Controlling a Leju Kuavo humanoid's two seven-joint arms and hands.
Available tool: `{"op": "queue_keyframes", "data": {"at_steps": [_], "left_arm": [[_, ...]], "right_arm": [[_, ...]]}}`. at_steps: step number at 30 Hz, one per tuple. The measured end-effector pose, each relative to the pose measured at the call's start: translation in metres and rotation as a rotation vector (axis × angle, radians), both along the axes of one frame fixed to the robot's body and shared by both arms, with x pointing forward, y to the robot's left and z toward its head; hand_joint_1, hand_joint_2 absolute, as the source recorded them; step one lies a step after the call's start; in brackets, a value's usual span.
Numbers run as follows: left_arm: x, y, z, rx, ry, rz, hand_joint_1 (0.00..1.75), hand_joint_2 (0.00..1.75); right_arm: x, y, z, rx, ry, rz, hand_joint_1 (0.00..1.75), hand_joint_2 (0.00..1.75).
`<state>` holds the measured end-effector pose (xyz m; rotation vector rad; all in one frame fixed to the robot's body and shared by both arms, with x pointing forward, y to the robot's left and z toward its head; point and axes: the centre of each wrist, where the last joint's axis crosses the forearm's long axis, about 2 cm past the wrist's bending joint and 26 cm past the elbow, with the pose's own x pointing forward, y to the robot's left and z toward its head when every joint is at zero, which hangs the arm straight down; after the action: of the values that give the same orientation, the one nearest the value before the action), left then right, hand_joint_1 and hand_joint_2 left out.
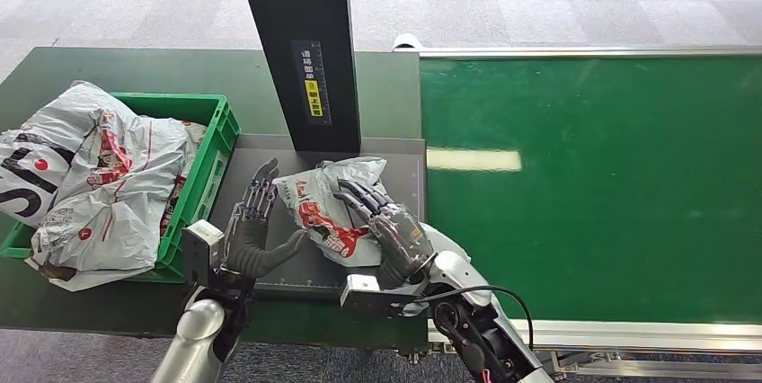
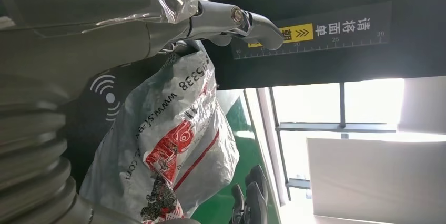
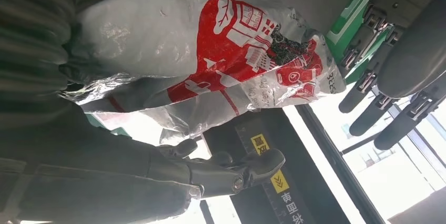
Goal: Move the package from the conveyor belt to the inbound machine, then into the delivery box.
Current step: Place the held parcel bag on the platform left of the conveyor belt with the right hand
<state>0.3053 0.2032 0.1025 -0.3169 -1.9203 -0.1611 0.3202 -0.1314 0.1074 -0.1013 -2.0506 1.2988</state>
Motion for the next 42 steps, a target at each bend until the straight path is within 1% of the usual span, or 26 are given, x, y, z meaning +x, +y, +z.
{"op": "queue_keyframes", "data": {"at_steps": [5, 11, 24, 27, 30, 33, 36, 39, 42], "left_arm": [[0.000, 0.000, 0.000, 0.001, 0.006, 0.001, 0.00, 1.75], [0.000, 0.000, 0.000, 0.002, 0.010, 0.002, 0.00, 1.75], [0.000, -0.001, 0.000, 0.004, 0.011, -0.003, 0.00, 1.75], [-0.001, -0.001, 0.000, -0.001, 0.012, 0.000, 0.00, 1.75], [-0.002, -0.001, -0.001, -0.006, 0.015, 0.003, 0.00, 1.75], [-0.003, 0.000, -0.002, -0.011, 0.014, 0.008, 0.00, 1.75], [-0.005, 0.001, -0.003, -0.012, 0.010, 0.018, 0.00, 1.75], [-0.007, 0.002, -0.003, 0.011, -0.017, 0.030, 0.00, 1.75], [-0.008, 0.003, 0.003, 0.096, -0.078, 0.049, 0.00, 1.75]], "right_arm": [[0.000, 0.000, 0.001, 0.003, 0.024, -0.014, 0.00, 1.75], [0.000, 0.000, 0.000, 0.081, 0.144, 0.041, 0.00, 1.75], [0.000, 0.000, 0.006, 0.124, 0.146, 0.063, 0.00, 1.75], [0.000, -0.002, 0.009, 0.205, 0.148, 0.067, 0.00, 1.75], [0.002, -0.008, 0.019, 0.350, 0.151, 0.054, 0.00, 1.75], [0.006, -0.019, 0.031, 0.476, 0.140, 0.032, 0.00, 1.75], [0.009, -0.032, 0.041, 0.545, 0.103, -0.016, 0.00, 1.75], [0.013, -0.048, 0.045, 0.599, 0.060, -0.115, 0.00, 1.75], [0.019, -0.066, 0.045, 0.664, 0.057, -0.249, 0.00, 1.75]]}}
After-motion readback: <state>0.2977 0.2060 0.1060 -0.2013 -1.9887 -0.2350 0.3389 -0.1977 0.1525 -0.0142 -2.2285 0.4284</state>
